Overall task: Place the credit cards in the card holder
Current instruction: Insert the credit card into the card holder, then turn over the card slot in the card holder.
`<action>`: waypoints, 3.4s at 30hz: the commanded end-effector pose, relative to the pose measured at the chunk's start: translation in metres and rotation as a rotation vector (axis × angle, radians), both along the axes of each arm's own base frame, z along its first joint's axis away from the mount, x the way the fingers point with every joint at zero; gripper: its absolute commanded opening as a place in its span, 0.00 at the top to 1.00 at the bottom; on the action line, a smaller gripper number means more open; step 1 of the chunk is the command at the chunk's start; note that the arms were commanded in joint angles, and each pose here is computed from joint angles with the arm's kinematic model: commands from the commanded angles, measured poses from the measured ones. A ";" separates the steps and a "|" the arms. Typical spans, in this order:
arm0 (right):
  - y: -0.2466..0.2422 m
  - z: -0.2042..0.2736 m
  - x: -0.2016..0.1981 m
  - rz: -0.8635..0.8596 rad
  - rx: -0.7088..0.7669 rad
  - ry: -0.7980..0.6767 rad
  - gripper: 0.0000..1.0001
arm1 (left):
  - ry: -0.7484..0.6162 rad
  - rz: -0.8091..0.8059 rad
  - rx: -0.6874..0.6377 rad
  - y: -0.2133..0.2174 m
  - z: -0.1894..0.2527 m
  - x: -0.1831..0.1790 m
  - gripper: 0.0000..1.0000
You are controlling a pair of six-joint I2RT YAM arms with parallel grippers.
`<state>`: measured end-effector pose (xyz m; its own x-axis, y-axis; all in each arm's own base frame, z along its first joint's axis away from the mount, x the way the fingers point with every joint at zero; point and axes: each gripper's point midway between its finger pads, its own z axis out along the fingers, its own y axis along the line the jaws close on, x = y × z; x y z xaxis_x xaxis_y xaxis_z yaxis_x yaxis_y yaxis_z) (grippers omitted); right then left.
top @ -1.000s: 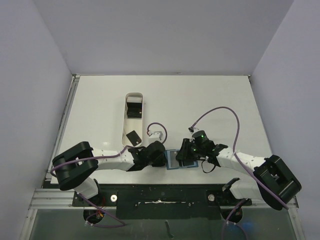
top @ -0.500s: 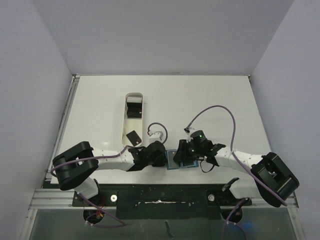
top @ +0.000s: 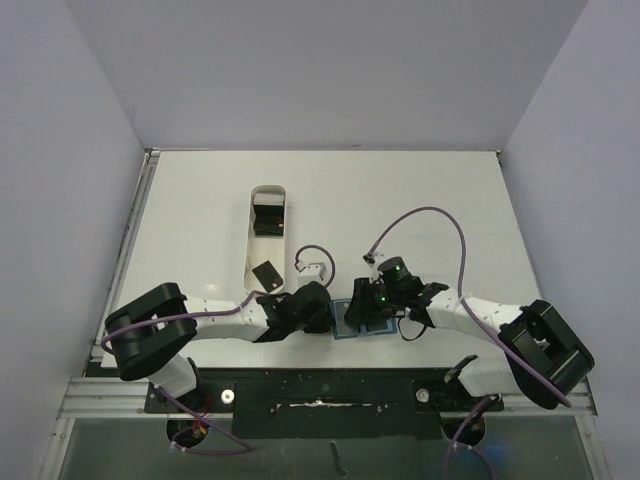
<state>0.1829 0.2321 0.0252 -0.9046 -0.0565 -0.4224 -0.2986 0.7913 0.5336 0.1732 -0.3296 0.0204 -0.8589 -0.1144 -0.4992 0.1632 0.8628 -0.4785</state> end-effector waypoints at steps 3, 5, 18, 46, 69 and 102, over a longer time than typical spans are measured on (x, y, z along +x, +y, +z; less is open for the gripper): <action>-0.004 0.024 0.008 -0.024 -0.038 -0.036 0.54 | -0.052 0.018 -0.033 -0.004 0.018 0.011 0.89; -0.011 0.030 0.009 -0.064 -0.051 -0.048 0.50 | -0.060 0.022 -0.045 -0.003 0.024 0.012 0.88; -0.073 0.046 0.030 -0.331 -0.105 -0.096 0.36 | -0.158 -0.027 -0.127 -0.026 0.072 0.020 0.85; -0.054 0.011 0.020 -0.255 -0.020 -0.012 0.39 | -0.077 -0.054 -0.052 -0.024 0.013 0.009 0.85; -0.052 0.029 0.026 -0.260 -0.011 -0.045 0.37 | -0.076 -0.047 -0.046 -0.023 0.012 0.009 0.85; -0.018 0.062 0.018 -0.167 0.228 -0.032 0.37 | -0.065 -0.049 -0.052 -0.024 0.012 0.007 0.86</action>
